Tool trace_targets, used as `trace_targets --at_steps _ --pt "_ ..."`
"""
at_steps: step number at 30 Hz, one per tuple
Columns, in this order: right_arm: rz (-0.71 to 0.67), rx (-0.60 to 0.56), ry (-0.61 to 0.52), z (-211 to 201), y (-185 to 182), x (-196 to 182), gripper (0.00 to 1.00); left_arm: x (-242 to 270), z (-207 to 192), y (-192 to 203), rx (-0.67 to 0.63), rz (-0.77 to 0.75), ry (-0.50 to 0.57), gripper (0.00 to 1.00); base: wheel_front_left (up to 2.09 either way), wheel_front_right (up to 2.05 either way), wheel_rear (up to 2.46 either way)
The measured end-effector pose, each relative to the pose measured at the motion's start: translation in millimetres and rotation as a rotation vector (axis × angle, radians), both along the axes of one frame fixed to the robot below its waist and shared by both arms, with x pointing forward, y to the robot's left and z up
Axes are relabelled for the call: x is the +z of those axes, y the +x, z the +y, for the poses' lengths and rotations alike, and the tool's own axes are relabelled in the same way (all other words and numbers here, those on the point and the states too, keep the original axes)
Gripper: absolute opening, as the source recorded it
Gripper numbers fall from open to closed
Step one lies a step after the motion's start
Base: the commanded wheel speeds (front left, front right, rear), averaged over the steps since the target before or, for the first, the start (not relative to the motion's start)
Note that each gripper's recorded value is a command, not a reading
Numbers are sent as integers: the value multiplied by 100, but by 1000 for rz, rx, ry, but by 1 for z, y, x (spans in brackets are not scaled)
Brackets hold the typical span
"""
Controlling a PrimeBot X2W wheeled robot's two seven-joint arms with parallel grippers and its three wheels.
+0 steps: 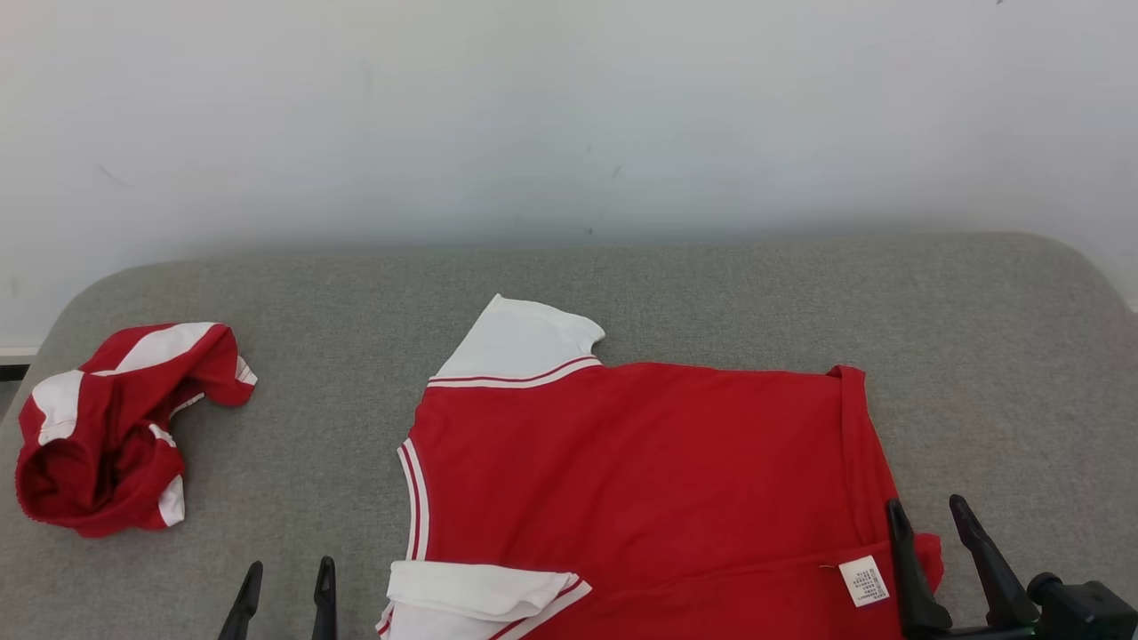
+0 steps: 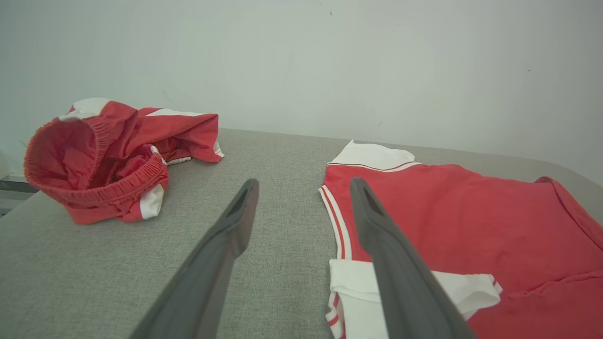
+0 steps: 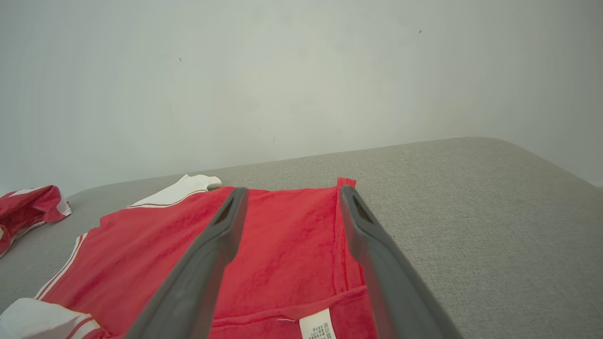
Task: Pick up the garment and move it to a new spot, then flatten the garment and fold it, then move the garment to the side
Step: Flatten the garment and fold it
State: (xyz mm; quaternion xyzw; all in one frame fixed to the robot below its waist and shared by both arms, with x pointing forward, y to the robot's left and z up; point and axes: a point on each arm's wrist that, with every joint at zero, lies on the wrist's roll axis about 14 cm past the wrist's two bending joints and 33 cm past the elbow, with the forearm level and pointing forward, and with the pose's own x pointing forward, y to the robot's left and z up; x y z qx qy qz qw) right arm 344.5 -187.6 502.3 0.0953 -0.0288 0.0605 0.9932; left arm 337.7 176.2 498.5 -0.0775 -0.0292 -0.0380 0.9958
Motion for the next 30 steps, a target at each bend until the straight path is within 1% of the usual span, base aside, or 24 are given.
trace_targets --at_steps 5,8,12,15,21,23,26,30 --pt "3 1 0 0 1 -1 100 0 2 2 4 -2 4 100 0 0 0" --pt "-1 -17 27 -3 2 1 100 -1 3 5 6 4 4 100 0 0 0" --pt "3 -26 -1 -12 11 1 100 7 -2 19 -26 -22 26 100 0 0 0" --pt "31 -32 -5 -19 23 -1 100 24 0 41 -45 -67 62 100 0 0 0" --pt "64 -29 -50 -29 66 8 100 65 -14 102 -125 -133 111 100 0 0 0" --pt "71 -28 -69 -32 82 10 100 73 -22 122 -162 -133 146 100 0 0 0" --pt "103 -29 -86 -36 107 7 100 81 -34 154 -211 -126 164 100 0 0 0" --pt "169 -24 -119 -38 137 -5 100 77 -50 194 -271 -72 189 100 0 0 0"
